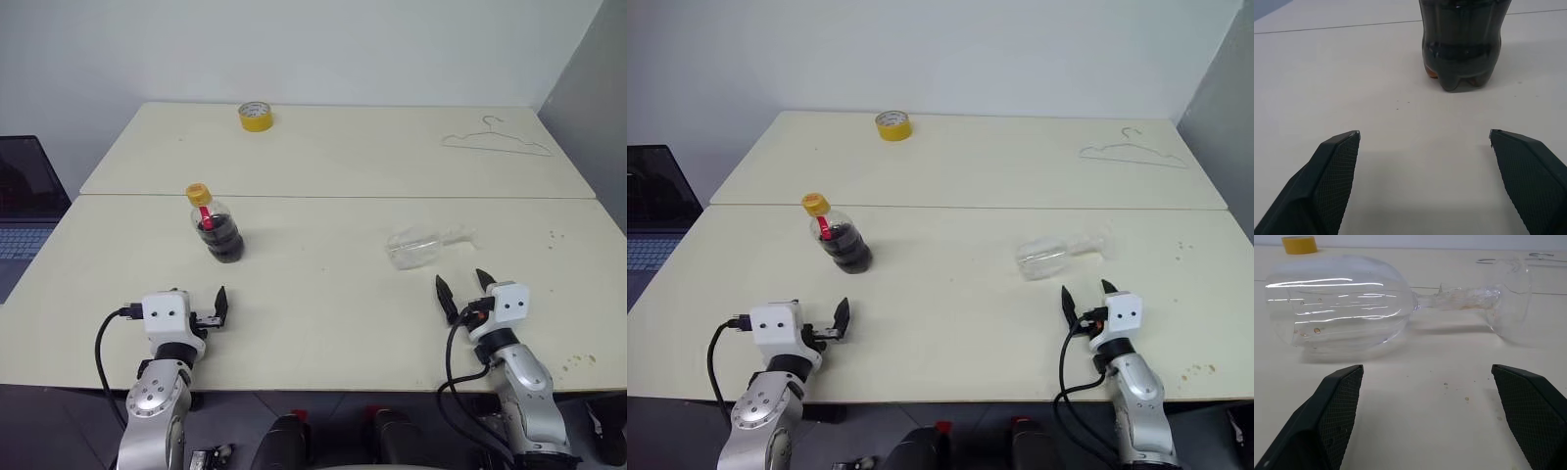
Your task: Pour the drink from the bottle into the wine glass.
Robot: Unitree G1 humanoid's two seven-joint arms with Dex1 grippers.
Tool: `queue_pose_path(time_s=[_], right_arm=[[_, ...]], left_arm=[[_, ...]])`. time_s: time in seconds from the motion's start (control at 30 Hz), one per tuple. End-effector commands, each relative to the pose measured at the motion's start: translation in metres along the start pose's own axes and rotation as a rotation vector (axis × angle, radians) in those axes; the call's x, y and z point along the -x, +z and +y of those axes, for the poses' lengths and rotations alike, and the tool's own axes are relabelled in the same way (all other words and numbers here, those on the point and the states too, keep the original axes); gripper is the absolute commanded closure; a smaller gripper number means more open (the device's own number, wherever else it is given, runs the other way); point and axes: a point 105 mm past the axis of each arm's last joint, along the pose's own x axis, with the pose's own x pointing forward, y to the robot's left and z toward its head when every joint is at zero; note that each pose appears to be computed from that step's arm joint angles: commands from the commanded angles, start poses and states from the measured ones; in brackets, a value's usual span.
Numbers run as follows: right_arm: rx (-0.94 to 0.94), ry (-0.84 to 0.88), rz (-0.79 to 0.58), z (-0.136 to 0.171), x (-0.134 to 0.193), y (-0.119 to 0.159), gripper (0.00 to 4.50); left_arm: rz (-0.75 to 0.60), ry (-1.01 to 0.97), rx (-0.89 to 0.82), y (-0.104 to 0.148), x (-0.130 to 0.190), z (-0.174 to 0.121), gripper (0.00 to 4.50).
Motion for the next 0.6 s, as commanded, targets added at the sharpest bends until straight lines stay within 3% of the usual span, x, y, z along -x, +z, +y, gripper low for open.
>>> queue_pose_path(time_s=[0.03,0.4,0.6], right_arm=[[-0.004,-0.019,-0.037,-0.004,0.000,0.009,0.00],[0.010,0.009,-0.032,0.002,0.001,0.008,0.00],[0.047,0.142,-0.034,0.024,0.008,0.013,0.00]], left_arm=[[-0.077,-0.019,-0.026,0.016,0.001,-0.003,0.03],[-0.107,-0.028,-0.058,0.019,-0.001,-0.005,0.03],[-0.127,0.004,-0.025,0.023,0.001,0.005,0.03]])
